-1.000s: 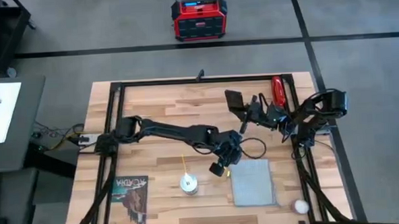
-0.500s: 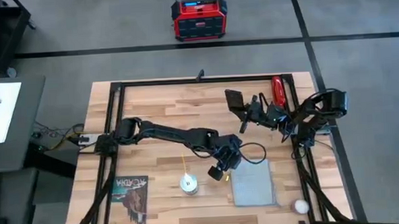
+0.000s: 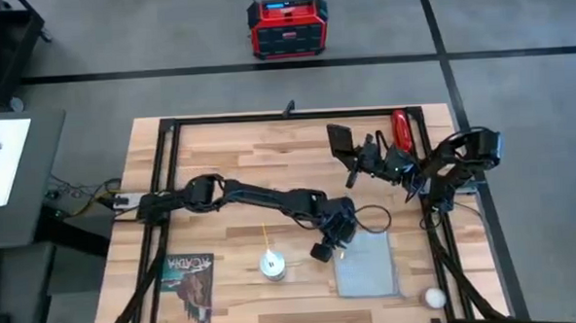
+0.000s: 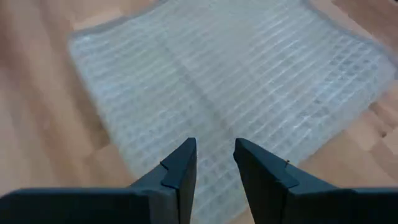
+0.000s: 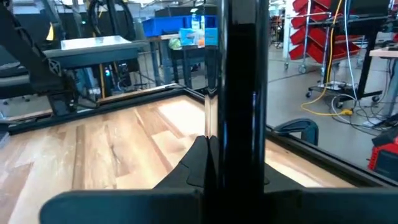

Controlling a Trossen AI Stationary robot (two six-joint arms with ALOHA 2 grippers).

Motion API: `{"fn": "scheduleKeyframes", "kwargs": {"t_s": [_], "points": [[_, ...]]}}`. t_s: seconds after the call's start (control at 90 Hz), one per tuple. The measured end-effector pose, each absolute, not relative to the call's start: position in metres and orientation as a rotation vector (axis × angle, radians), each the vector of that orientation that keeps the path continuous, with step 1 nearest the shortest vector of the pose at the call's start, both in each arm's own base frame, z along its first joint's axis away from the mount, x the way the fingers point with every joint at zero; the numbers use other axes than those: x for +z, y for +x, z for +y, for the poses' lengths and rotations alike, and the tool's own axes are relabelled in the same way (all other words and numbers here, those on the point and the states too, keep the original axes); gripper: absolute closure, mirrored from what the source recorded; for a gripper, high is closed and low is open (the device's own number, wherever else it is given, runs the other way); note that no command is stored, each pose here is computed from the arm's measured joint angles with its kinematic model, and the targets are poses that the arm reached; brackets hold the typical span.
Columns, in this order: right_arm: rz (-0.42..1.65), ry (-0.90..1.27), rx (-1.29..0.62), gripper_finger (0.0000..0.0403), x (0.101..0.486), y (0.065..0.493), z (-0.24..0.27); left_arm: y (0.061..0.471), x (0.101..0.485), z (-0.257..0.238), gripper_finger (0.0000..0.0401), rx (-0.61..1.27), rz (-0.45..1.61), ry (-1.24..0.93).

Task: Apply microfiber cloth
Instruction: Wipe the back of the cellphone with the microfiber cloth

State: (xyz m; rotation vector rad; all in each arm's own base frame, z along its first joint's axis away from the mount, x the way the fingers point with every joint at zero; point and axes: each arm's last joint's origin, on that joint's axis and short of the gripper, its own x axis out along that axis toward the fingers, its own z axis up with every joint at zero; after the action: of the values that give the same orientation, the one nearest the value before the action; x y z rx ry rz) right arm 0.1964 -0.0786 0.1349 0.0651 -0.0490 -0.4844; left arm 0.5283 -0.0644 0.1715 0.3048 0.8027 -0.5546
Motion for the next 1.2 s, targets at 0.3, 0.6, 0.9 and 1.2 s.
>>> {"fn": "scheduleKeyframes", "kwargs": {"t_s": [0.3, 0.6, 0.9, 1.2], "points": [[-0.045, 0.064, -0.472, 0.0393, 0.135, 0.194, -0.086, 0.53, 0.178, -0.054, 0.0302, -0.549, 0.798, 0.34], [-0.048, 0.071, -0.486, 0.0393, 0.135, 0.189, -0.096, 0.529, 0.173, -0.053, 0.0302, -0.551, 0.8, 0.378], [-0.053, 0.081, -0.463, 0.0393, 0.135, 0.189, -0.095, 0.523, 0.17, -0.074, 0.0302, -0.529, 0.861, 0.448], [-0.044, 0.075, -0.447, 0.0393, 0.134, 0.19, -0.093, 0.523, 0.17, -0.082, 0.0302, -0.467, 0.872, 0.523]]}}
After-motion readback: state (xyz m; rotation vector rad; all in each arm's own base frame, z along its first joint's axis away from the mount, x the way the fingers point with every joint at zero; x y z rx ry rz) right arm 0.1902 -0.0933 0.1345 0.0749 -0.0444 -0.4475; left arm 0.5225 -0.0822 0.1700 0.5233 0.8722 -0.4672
